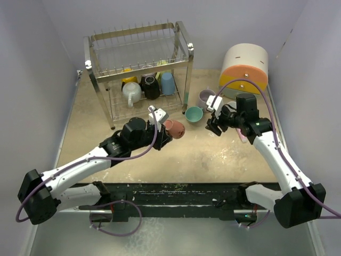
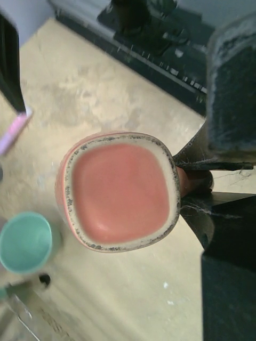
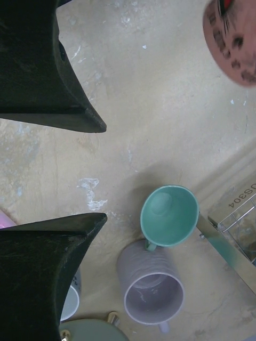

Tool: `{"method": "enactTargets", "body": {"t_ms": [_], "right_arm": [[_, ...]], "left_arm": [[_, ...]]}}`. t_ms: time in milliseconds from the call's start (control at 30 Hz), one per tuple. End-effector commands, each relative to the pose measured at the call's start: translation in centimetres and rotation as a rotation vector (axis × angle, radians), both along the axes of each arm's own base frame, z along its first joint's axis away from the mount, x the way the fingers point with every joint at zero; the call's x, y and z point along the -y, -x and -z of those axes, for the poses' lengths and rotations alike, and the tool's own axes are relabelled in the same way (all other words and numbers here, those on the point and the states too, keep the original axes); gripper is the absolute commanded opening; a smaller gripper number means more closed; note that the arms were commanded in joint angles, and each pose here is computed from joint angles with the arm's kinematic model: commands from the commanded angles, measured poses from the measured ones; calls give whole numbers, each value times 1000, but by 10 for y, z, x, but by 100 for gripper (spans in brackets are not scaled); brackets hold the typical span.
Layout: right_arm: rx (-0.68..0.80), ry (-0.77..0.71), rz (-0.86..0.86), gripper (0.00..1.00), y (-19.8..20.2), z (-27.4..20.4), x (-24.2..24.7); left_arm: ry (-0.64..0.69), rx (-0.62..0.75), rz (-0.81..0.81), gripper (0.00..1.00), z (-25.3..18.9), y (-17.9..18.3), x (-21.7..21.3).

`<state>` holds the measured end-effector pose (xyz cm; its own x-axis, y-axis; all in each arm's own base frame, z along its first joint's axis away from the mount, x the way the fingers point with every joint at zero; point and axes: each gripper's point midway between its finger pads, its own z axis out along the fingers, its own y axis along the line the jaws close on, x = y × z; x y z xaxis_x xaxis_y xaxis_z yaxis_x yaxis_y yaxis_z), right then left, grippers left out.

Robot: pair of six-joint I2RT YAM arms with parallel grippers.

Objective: Load the cups into the dish rack
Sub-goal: Turn the cup upside down in the dish rack.

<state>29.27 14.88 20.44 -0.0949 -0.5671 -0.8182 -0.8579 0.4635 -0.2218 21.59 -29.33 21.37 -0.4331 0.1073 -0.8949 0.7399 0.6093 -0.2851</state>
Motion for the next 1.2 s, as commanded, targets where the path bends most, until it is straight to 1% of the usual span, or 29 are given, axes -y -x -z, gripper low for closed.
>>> {"method": "enactTargets", "body": {"t_ms": [0, 100, 200, 300, 400, 533, 733, 833, 1033, 1167], "right_arm": [[43, -9, -18, 64, 4, -24, 0], [44, -43, -8, 65, 5, -25, -3], [40, -11, 40, 66, 3, -7, 9], [53, -12, 46, 66, 5, -4, 12], [58, 10, 54, 66, 3, 1, 16], [62, 41, 63, 66, 1, 8, 21], [79, 69, 83, 66, -3, 13, 26], [80, 77, 87, 66, -3, 15, 28], [80, 88, 88, 66, -4, 18, 29], [79, 95, 89, 66, -4, 20, 30]], "left_arm": [[139, 223, -194, 0, -45, -64, -10], [132, 208, -296, 0, -25, -98, -22], [108, 227, -396, 0, -13, -127, -34], [81, 246, -454, 0, -2, -152, -39], [43, 278, -483, 0, -3, -173, -40], [-19, 332, -489, 0, -4, -194, -41], [-111, 351, -449, 0, 7, -222, -36], [-155, 355, -412, 0, 15, -231, -30], [-226, 363, -385, 0, 28, -248, -27], [-245, 359, -370, 0, 32, -258, -24]]}}
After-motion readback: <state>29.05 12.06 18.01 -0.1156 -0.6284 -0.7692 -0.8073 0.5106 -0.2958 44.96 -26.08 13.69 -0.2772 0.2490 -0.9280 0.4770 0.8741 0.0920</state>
